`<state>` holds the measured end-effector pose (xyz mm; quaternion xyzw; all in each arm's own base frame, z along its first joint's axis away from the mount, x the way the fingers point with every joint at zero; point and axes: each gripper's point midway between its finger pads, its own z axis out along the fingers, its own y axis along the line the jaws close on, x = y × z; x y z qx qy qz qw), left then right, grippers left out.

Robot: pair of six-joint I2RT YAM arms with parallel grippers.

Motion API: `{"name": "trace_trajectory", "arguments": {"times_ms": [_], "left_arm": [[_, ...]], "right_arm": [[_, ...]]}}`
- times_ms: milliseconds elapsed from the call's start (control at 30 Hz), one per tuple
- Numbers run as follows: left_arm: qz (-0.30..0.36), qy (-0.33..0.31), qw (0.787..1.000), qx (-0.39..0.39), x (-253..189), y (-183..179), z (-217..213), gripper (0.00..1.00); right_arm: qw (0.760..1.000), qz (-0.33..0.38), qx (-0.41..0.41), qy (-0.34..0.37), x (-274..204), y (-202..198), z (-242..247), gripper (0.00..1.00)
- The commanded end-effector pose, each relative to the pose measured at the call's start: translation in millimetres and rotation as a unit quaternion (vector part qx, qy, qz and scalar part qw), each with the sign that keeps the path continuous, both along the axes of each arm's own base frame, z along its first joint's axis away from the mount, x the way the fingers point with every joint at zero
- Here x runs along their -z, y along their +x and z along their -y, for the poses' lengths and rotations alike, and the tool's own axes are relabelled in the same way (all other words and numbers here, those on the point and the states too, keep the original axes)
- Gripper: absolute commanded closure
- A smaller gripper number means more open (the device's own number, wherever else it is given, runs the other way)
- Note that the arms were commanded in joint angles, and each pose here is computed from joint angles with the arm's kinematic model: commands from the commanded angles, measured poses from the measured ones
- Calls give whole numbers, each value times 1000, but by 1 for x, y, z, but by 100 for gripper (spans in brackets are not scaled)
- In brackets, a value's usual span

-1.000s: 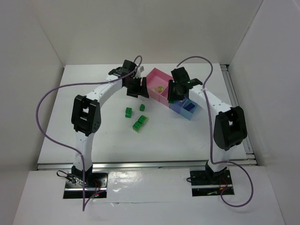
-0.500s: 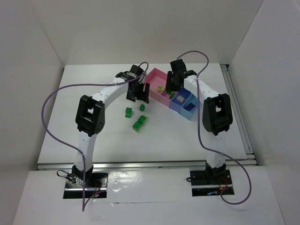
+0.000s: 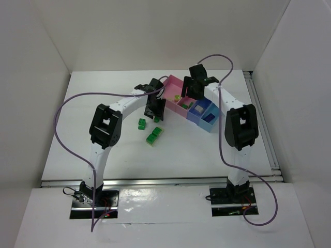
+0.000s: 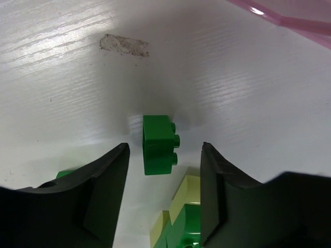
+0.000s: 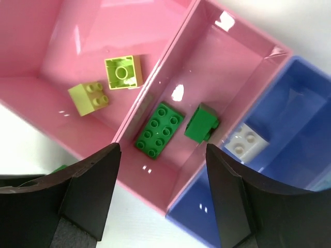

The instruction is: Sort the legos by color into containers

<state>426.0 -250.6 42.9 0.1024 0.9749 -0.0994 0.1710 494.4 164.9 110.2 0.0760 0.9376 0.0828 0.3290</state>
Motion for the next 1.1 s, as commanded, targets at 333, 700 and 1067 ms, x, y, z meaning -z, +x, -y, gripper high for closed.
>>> {"name": "trace_trajectory", "arguments": {"times_ms": [333,700,1067], "left_arm": [[15,-55,998,32,-41,3,28,95],[64,-242,964,91,-135,22,103,97],[105,-314,940,86,-135,63,156,38]], "right_arm": [[991,120,60,-8,-128,-33,59,27],[981,152,112,-33,-153,-74,111,27],[981,156,111,-23,-156,-86,116,27]]}}
